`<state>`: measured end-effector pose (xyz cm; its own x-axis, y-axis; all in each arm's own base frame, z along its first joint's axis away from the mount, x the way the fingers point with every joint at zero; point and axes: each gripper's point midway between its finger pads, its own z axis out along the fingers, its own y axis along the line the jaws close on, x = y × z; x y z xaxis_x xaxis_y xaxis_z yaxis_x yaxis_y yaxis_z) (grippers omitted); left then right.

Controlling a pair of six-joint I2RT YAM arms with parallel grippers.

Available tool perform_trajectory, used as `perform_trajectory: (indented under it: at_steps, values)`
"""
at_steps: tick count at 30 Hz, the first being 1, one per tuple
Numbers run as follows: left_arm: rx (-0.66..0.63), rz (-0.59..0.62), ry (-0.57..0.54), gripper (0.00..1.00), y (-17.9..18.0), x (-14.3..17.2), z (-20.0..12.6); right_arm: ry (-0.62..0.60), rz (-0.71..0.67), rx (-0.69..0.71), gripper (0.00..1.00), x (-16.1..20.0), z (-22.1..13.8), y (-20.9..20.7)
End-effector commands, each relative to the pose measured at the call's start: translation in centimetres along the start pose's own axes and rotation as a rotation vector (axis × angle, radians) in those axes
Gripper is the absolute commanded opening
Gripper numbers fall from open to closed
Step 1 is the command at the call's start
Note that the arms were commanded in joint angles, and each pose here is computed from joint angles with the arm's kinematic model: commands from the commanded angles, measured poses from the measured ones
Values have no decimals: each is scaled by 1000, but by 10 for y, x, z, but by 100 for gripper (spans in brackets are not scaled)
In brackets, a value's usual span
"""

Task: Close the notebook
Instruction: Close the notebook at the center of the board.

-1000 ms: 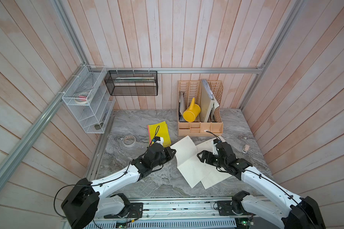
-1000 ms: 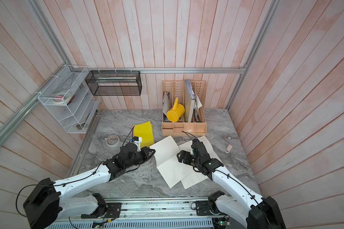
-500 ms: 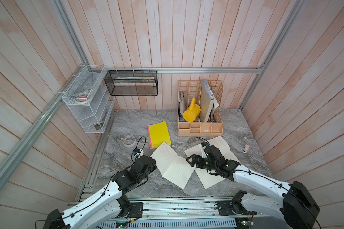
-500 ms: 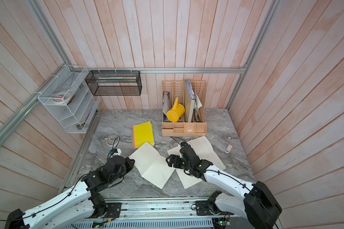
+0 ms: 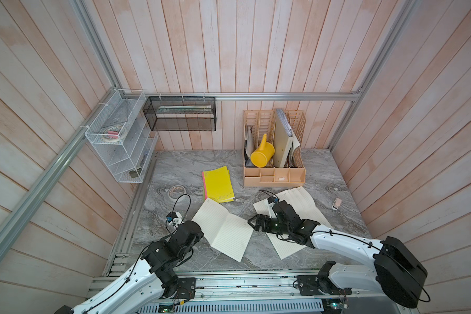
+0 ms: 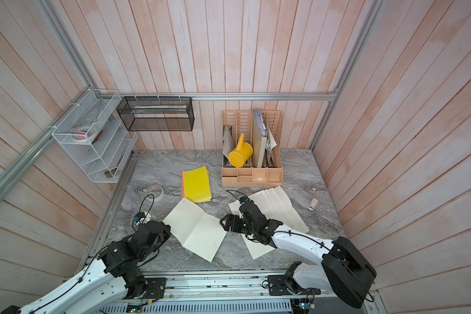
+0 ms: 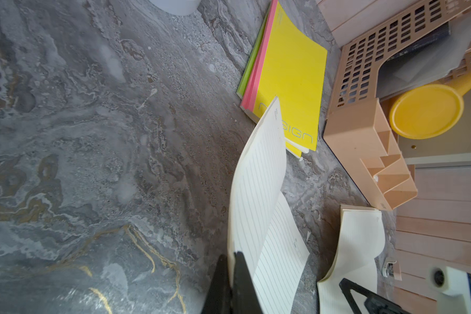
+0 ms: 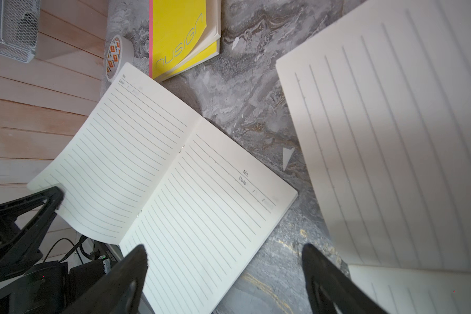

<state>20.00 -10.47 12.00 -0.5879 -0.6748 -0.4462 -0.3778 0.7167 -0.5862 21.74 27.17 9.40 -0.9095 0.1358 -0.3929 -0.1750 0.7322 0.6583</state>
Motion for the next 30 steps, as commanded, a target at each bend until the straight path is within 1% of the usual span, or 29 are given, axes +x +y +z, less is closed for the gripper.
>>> perform_trajectory:
  at_steps: [1,8,13,17,22,24,26,27,30]
  values:
    - [-8,5,-18,0,3,-2,1,5,-2,-59,90,2,6,14]
    - [1,12,1,0,3,3,4,35,1,-72,90,11,21,17]
    - [12,14,7,0,2,5,6,98,-2,-75,90,21,34,22]
    - [18,17,13,0,1,6,7,158,8,-61,90,37,48,16]
    - [48,22,19,0,-5,6,4,169,15,-42,89,46,58,4]
    - [81,36,19,11,-10,6,2,170,1,-29,90,47,60,-1]
    - [112,42,19,19,-15,6,1,170,-4,-13,90,48,62,-6]
    - [138,51,20,25,-19,6,0,169,-7,-17,90,47,63,-6]
    - [205,59,30,35,-28,11,2,176,-8,-26,89,49,67,-9]
